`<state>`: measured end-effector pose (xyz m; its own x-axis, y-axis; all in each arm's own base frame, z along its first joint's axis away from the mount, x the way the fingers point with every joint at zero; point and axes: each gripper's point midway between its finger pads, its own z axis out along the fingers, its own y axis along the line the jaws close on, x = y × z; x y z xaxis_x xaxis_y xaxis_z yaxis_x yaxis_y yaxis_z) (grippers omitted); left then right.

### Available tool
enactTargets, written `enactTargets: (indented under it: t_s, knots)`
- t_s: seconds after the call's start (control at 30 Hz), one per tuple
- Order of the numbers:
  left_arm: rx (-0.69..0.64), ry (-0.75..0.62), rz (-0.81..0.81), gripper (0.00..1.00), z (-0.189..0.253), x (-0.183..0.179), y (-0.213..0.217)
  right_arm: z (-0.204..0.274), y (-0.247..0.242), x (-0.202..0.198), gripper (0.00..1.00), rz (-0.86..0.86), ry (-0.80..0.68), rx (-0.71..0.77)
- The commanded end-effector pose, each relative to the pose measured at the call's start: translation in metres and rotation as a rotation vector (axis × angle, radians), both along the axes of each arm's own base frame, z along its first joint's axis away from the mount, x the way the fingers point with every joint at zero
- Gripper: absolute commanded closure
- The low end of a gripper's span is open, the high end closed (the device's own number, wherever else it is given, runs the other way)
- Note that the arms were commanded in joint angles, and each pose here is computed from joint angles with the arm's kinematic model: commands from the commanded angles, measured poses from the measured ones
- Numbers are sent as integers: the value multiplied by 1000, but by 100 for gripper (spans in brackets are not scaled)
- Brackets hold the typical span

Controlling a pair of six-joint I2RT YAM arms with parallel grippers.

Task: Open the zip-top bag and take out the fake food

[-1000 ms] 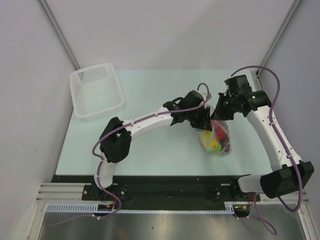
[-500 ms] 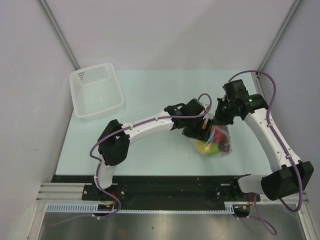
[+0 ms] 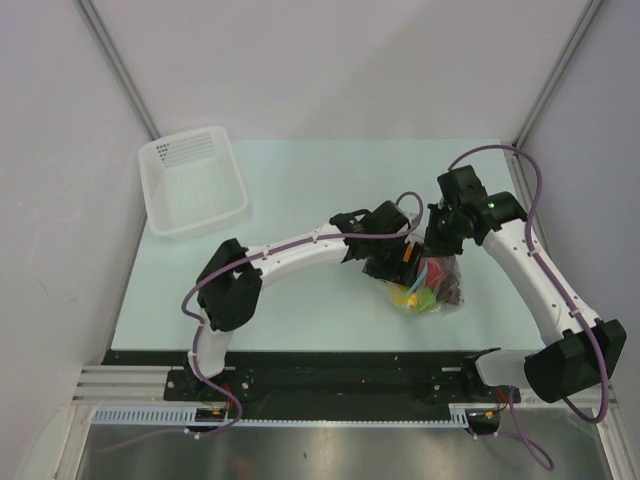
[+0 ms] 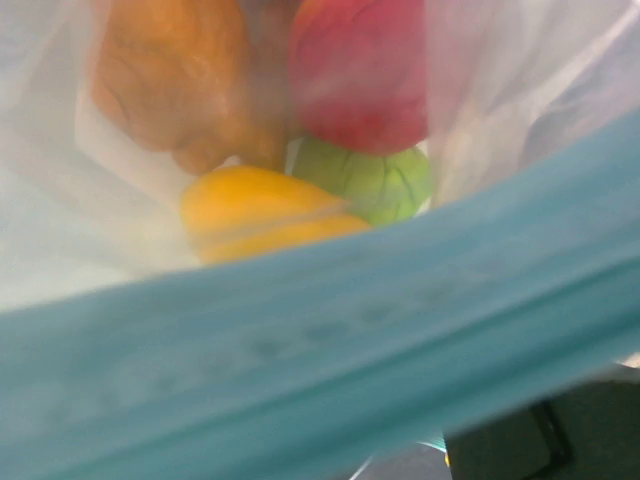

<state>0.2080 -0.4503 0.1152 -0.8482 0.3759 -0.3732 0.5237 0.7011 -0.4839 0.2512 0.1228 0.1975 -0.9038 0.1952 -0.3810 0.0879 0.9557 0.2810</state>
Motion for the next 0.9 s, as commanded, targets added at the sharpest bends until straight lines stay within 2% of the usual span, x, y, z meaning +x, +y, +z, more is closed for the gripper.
enactTargets:
  t_s: [0.0, 0.2, 0.23, 0.3, 0.33, 0.4, 0.43, 0.47, 0.6, 0.67, 0.73, 0.87]
  knots:
    - [-90, -5, -23, 22, 8, -2, -24, 17, 14, 4, 100, 1, -67, 64]
    - [-96, -3, -22, 39, 8, 1, -27, 18, 13, 1, 100, -6, -71, 56]
    - [-100, -16, -21, 48, 11, 2, -27, 18, 12, 0, 100, -9, -72, 54]
    - [-111, -49, -19, 59, 20, 6, -26, 19, 9, 0, 100, -13, -78, 44]
    - [-111, -60, -17, 73, 23, 8, -25, 18, 9, 0, 100, -15, -78, 40]
    - [-116, -92, -13, 83, 33, 12, -24, 18, 7, -1, 100, -19, -83, 31]
    - [-120, -102, -12, 94, 37, 13, -23, 18, 6, -2, 100, -21, -83, 27]
    - [-127, -113, -13, 100, 41, 14, -24, 18, 5, -2, 100, -22, -86, 23]
    - [-138, -106, -22, 99, 51, 14, -25, 16, 3, -3, 100, -24, -86, 15]
    - [-107, -86, -15, 79, 45, 13, -23, 17, 4, -4, 100, -20, -87, 22]
    - [-82, -49, -15, 53, 31, 7, -18, 18, 5, -4, 100, -21, -87, 26]
    - [-59, -15, -13, 44, 7, 2, -16, 16, 7, -5, 100, -15, -81, 41]
